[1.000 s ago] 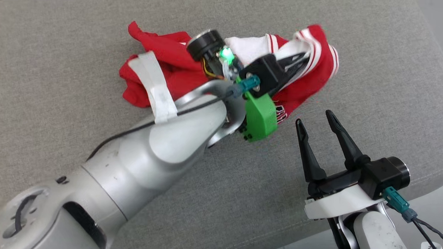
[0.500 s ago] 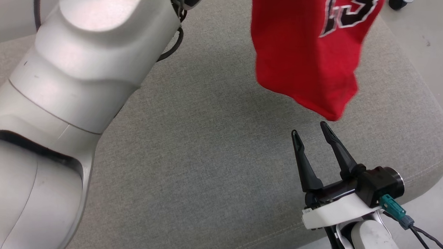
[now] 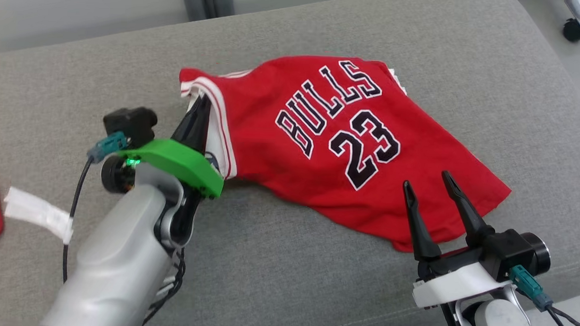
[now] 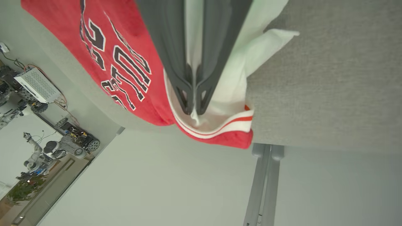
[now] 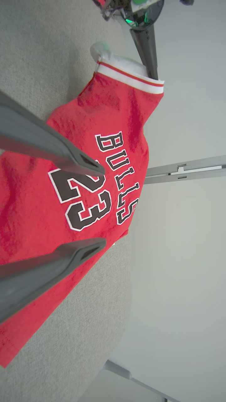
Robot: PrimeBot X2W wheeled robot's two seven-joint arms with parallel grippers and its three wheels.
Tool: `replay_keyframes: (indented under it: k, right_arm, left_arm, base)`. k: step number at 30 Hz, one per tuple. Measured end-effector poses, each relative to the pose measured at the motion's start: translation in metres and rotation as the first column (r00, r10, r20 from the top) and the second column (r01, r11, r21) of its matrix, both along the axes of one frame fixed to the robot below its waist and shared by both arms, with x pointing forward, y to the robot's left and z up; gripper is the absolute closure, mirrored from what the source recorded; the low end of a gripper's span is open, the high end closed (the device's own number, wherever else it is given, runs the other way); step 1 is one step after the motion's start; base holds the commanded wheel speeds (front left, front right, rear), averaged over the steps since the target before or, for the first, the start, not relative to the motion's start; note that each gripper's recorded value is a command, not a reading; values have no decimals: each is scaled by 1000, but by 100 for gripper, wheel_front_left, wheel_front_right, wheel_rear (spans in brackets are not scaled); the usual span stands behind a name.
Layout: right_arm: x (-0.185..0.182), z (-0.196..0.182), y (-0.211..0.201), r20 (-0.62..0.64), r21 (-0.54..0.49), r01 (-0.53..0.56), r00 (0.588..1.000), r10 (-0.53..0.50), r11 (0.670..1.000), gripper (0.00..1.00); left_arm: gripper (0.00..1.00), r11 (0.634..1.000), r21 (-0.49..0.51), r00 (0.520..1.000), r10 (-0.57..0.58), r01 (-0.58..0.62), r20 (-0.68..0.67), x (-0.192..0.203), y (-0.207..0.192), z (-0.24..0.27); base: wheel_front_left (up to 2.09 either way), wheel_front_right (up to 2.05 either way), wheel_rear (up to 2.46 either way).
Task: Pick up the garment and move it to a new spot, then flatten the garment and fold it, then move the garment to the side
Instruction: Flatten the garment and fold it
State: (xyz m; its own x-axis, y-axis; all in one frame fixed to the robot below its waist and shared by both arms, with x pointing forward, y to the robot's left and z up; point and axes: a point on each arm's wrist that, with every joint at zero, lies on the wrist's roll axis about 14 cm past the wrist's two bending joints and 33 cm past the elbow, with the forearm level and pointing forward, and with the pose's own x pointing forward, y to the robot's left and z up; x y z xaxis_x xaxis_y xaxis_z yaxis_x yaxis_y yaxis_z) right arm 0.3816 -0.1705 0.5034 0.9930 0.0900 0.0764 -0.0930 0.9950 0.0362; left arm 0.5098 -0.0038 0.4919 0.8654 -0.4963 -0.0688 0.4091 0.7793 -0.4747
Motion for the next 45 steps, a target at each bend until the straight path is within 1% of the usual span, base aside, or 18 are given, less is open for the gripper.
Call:
replay_keyframes:
  k: [3,8,12,16,20,21,22,23,24,26,28,31,33,34,37,40,42,45]
  right_arm:
    - [2,-2,7,-3,-10,-24,1000,24,1000,0]
    - [4,-2,21,1,-13,-64,998,64,998,0]
    - [4,-5,30,-6,-14,-93,996,93,996,0]
    - [5,-6,41,-8,-19,-126,992,126,992,0]
    - [6,-6,50,-7,-26,-154,988,153,988,0]
    - [6,-6,52,-8,-28,-160,987,160,987,0]
    - [6,-7,54,-8,-27,-167,986,167,986,0]
    - [7,-6,56,-7,-27,-173,985,172,985,0]
    - [7,-6,57,-6,-27,-176,984,176,984,0]
    - [6,-3,60,2,-28,-184,983,185,982,0]
    - [5,-1,63,7,-28,-191,982,191,981,0]
    - [5,1,62,15,-29,-190,982,190,981,0]
    - [5,1,60,12,-31,-184,983,185,982,0]
    - [6,0,59,11,-33,-180,984,180,983,0]
    - [10,-1,53,10,-38,-164,986,165,986,0]
    - [15,-4,50,2,-40,-154,988,154,987,0]
    - [19,-4,46,4,-42,-143,990,143,989,0]
    - [24,-10,37,-12,-46,-118,993,118,992,0]
  left_arm:
    - [100,994,-23,994,107,-108,-36,-19,37,-16]
    - [100,972,43,966,233,-229,-112,-72,87,-57]
    - [100,949,106,940,309,-296,-143,-110,113,-74]
    - [100,935,153,920,346,-321,-184,-142,125,-87]
    - [100,949,174,912,302,-262,-279,-170,118,-102]
    - [94,948,177,912,307,-266,-272,-170,120,-99]
    - [41,943,184,915,318,-278,-247,-168,123,-93]
    - [0,940,191,920,323,-283,-224,-166,126,-86]
    - [0,935,199,924,332,-294,-191,-162,129,-79]
    - [0,919,221,936,346,-327,-57,-144,138,-49]
    - [0,917,221,943,329,-332,50,-127,138,-19]
    - [0,927,238,953,257,-290,159,-104,125,14]
    - [0,928,285,957,176,-240,233,-86,111,34]
    - [0,931,299,961,140,-210,239,-79,103,38]
    - [0,925,371,988,24,-79,152,-63,76,19]
    - [0,892,450,996,-74,49,39,-47,54,-12]
    - [0,881,467,996,-94,81,5,-36,47,-24]
    - [0,853,502,989,-136,146,-57,-19,35,-47]
  base:
    - [0,0,0]
    - [0,0,0]
    - [0,0,0]
    - [0,0,0]
    - [0,0,0]
    - [0,0,0]
    - [0,0,0]
    - [0,0,0]
    - [0,0,0]
    - [0,0,0]
    - [0,0,0]
    - [0,0,0]
    - [0,0,0]
    - [0,0,0]
    - [0,0,0]
    - [0,0,0]
    - [0,0,0]
    - [0,0,0]
